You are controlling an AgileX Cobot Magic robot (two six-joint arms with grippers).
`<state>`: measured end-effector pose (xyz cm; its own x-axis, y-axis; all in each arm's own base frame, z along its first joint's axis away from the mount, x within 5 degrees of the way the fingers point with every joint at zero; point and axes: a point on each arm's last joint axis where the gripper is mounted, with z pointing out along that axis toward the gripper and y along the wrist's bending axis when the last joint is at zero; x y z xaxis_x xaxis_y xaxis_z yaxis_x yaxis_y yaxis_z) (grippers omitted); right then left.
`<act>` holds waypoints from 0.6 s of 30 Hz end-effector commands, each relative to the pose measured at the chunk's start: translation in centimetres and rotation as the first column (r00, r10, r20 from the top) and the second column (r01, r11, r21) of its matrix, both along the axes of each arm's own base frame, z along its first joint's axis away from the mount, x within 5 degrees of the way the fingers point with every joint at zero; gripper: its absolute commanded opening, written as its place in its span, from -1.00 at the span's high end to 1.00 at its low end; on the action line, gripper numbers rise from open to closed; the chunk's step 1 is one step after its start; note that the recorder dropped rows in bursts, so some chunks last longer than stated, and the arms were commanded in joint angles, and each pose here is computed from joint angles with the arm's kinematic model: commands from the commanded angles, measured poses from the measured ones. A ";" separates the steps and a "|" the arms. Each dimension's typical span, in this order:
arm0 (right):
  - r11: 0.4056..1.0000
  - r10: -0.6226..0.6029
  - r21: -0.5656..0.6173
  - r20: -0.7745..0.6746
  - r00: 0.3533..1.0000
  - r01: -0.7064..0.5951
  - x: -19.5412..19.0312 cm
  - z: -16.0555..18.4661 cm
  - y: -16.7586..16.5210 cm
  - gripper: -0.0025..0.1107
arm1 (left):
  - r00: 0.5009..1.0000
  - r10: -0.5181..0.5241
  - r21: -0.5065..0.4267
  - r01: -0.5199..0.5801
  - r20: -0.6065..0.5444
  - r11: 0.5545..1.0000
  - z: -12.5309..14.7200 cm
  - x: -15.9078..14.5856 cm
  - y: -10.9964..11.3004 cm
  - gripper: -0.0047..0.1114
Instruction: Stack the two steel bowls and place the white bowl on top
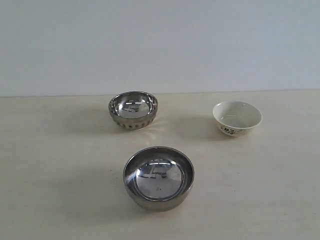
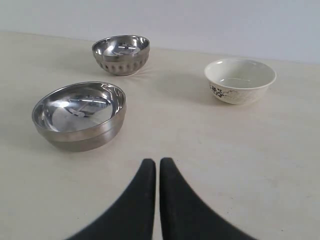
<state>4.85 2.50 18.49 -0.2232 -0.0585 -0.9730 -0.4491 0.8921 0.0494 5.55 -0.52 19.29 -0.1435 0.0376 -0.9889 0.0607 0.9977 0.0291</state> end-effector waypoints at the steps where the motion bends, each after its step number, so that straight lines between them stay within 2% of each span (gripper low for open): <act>1: 1.000 -0.005 -0.001 0.013 1.000 0.005 0.0 0.1 0.0 0.96 | 0.998 -0.006 -0.017 0.005 -0.061 1.000 -0.6 -0.1 -0.1 0.85; 5: 1.000 -0.005 -0.001 0.013 1.000 0.005 0.0 0.1 0.0 0.96 | 0.998 0.000 -0.047 -0.003 -0.063 0.999 -0.6 -0.1 -0.1 0.85; 12: 1.000 -0.005 -0.003 0.014 1.000 0.005 0.0 0.1 0.0 0.96 | 0.997 0.052 -0.037 -0.054 -0.065 0.998 -0.7 -0.1 0.4 0.85; 18: 1.000 -0.005 -0.003 0.014 1.000 0.005 0.0 0.1 0.0 0.96 | 0.996 0.057 -0.044 -0.060 -0.066 0.997 -0.7 -0.1 0.4 0.85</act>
